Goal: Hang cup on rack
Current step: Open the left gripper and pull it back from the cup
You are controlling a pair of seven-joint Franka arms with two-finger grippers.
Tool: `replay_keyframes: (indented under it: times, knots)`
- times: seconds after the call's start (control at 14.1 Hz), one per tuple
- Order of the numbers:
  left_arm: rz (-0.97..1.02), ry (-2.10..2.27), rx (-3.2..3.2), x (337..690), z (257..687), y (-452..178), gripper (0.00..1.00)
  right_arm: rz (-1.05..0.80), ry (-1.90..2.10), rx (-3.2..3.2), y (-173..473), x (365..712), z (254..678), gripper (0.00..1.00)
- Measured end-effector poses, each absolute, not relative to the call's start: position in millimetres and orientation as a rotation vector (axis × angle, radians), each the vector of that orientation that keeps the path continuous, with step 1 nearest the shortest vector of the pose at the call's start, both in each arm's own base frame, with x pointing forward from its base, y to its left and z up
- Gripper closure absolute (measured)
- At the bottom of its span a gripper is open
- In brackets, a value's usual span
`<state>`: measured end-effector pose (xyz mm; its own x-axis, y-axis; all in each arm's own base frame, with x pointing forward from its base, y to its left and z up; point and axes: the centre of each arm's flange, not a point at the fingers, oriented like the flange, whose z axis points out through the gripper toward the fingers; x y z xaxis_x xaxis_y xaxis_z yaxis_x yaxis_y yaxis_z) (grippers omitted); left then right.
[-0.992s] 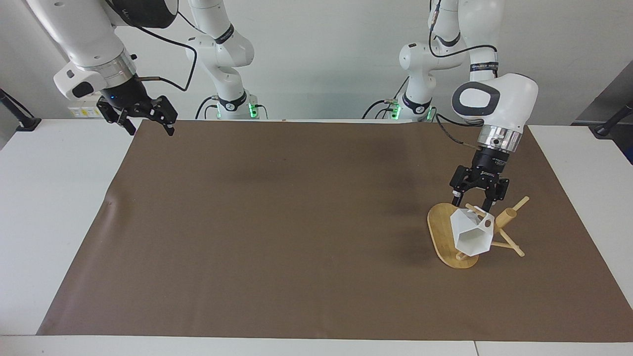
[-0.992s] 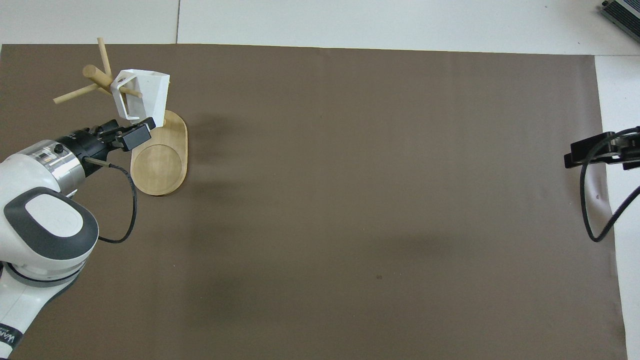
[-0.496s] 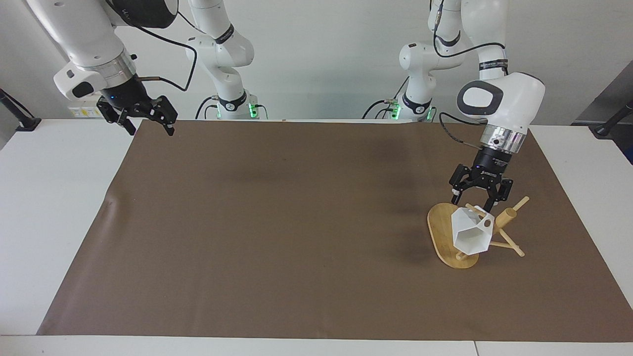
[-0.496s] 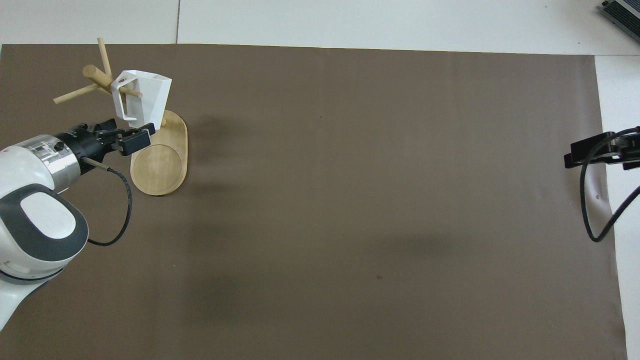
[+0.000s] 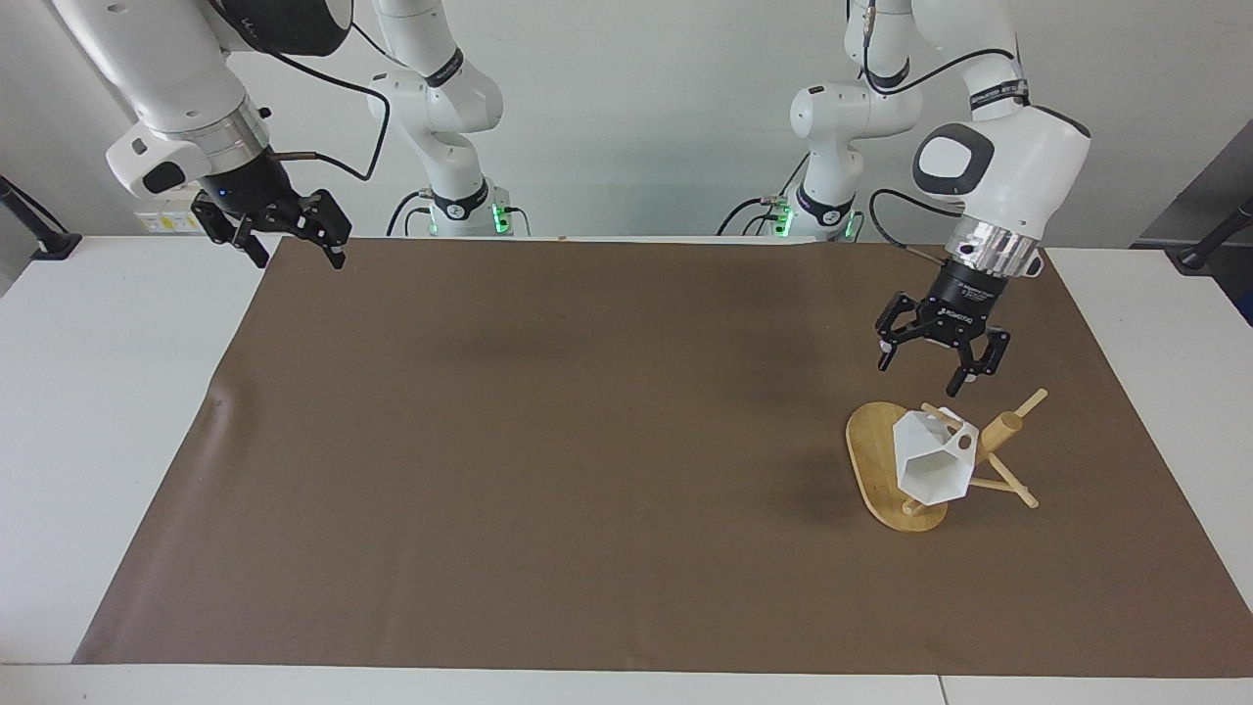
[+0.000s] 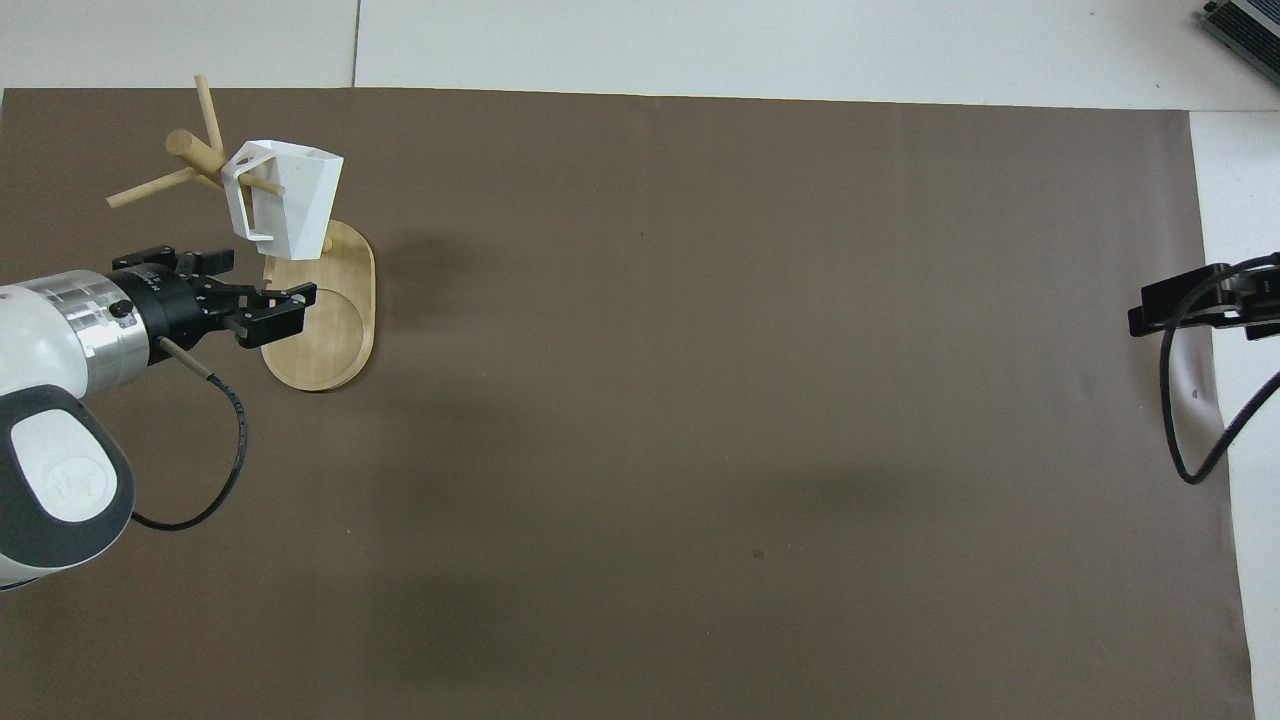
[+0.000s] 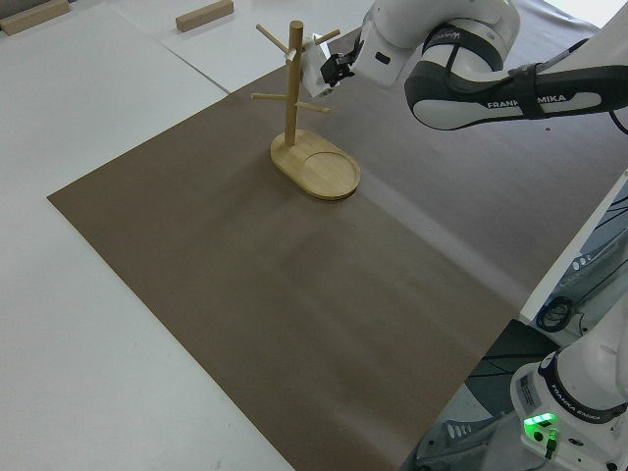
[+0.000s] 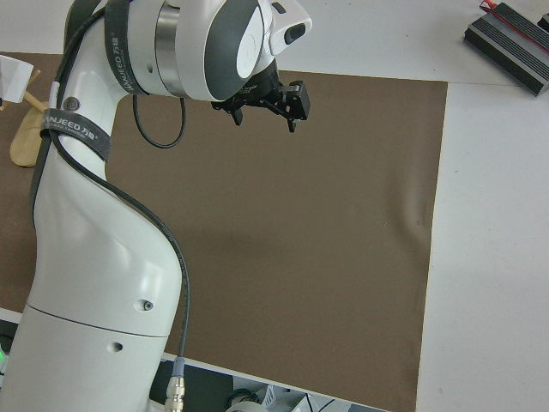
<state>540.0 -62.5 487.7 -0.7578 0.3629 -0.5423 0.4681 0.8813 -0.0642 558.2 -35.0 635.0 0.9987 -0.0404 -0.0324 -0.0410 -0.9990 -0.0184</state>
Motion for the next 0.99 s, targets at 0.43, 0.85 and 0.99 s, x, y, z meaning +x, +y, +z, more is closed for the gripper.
replay_keyframes:
  times: [0.43, 0.85, 0.99]
  knots:
    - [-0.048, 2.501, 1.047, 528.1, 525.2, -80.2, 0.00, 0.050, 0.064, -3.121, -35.0, 558.2, 635.0, 0.00]
    - [0.046, 2.167, 1.745, 525.2, 543.1, -83.4, 0.00, 0.050, 0.064, -3.121, -35.0, 558.2, 635.0, 0.00]
    - [0.077, 1.971, 1.994, 524.5, 552.3, -81.4, 0.00, 0.050, 0.064, -3.121, -35.0, 558.2, 635.0, 0.00]
